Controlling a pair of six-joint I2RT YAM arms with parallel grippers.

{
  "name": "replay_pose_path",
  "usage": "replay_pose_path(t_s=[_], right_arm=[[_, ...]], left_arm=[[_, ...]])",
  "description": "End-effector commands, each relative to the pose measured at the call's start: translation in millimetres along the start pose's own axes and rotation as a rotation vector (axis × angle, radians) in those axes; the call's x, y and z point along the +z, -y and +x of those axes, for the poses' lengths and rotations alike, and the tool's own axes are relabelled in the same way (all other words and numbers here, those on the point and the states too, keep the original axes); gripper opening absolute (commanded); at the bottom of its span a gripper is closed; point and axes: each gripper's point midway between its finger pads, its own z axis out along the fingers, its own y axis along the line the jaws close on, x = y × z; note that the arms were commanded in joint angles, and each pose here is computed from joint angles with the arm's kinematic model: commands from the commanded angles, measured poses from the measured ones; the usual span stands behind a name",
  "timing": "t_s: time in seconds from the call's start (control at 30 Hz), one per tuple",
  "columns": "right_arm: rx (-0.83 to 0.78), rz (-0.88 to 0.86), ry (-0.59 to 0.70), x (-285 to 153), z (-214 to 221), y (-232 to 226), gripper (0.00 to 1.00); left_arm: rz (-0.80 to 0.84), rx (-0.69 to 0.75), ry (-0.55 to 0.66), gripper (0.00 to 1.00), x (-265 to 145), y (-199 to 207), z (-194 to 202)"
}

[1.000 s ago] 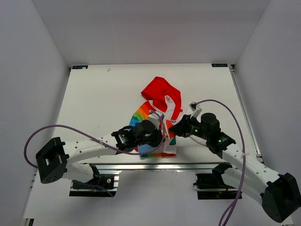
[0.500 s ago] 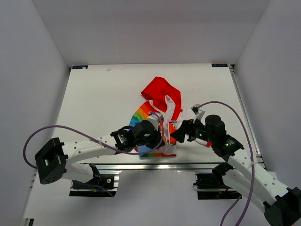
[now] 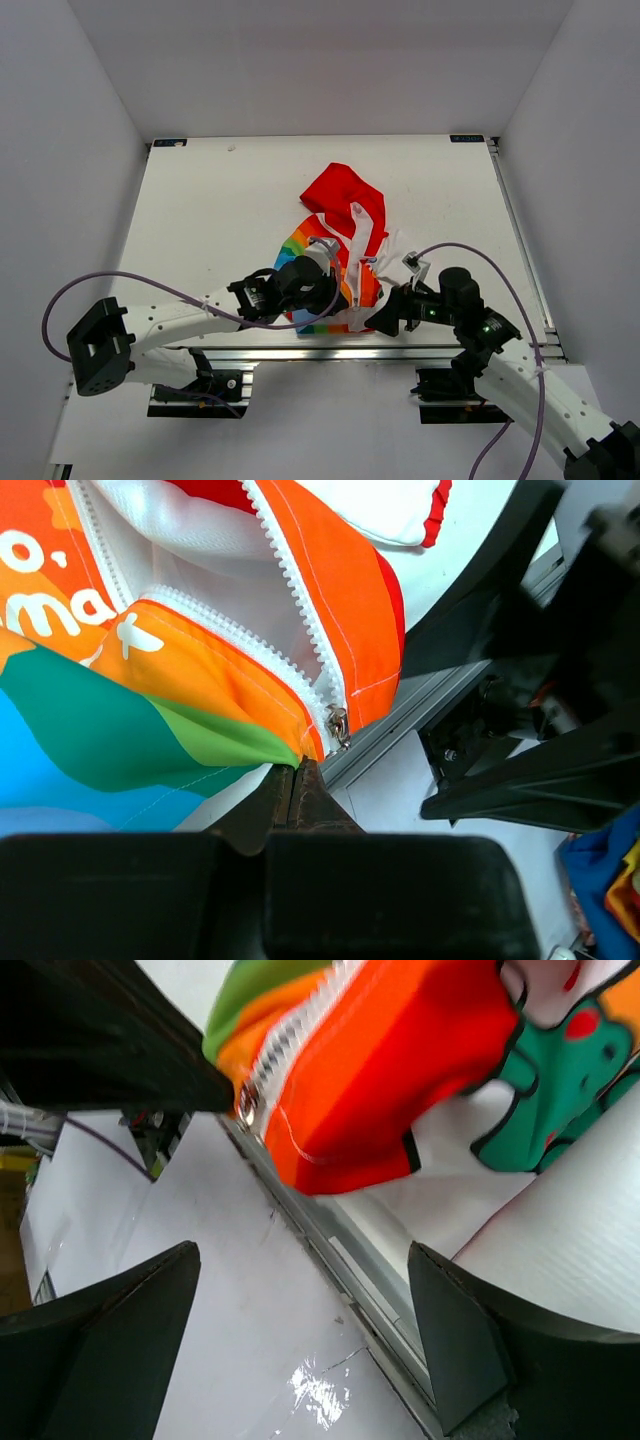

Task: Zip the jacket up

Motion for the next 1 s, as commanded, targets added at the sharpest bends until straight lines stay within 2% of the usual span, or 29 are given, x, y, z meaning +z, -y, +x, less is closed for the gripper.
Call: replay_pose_path(t_s=[0.0,0.1,0.23,0.37,0.53,0.67,0.8,0.97], right_arm=[[0.024,-0.117,0.018,0.3,5.0,-19.3,0.89],[0.059,-0.154,0.050,4.1,9.4,-21.4,0.89],[0.019,-0.180,0.147,11.8,-7.5,-31.4,0.89],[-0.006,-0.180,0.175,25.0,-9.4,-43.4,0.89],[-0.024,-0.085,0.226,40.8,-11.8,-42.4,0.86],[-0.030,-0.101,0.299,40.3,-25.0,-48.9,0.79],[0.015,0.002,0.321,42.3,-27.1,-31.3,0.79],[0.043,0.011,0.357,41.0,-28.7,-26.3,0.78]], left_arm=[[0.019,-0.047,0.047,0.00,-8.2,2.9,-8.3],[0.025,-0.070,0.054,0.00,-7.6,3.0,-7.8],[0.040,-0.095,0.059,0.00,-5.8,5.2,-7.5],[0.046,-0.126,0.066,0.00,-4.6,7.1,-8.6],[0.050,-0.144,0.075,0.00,-5.5,7.4,-9.5],[0.053,-0.155,0.083,0.00,-6.9,7.4,-10.4],[0.046,-0.162,0.093,0.00,-9.5,6.0,-12.0],[0.052,-0.168,0.117,0.00,-12.8,7.4,-17.1]])
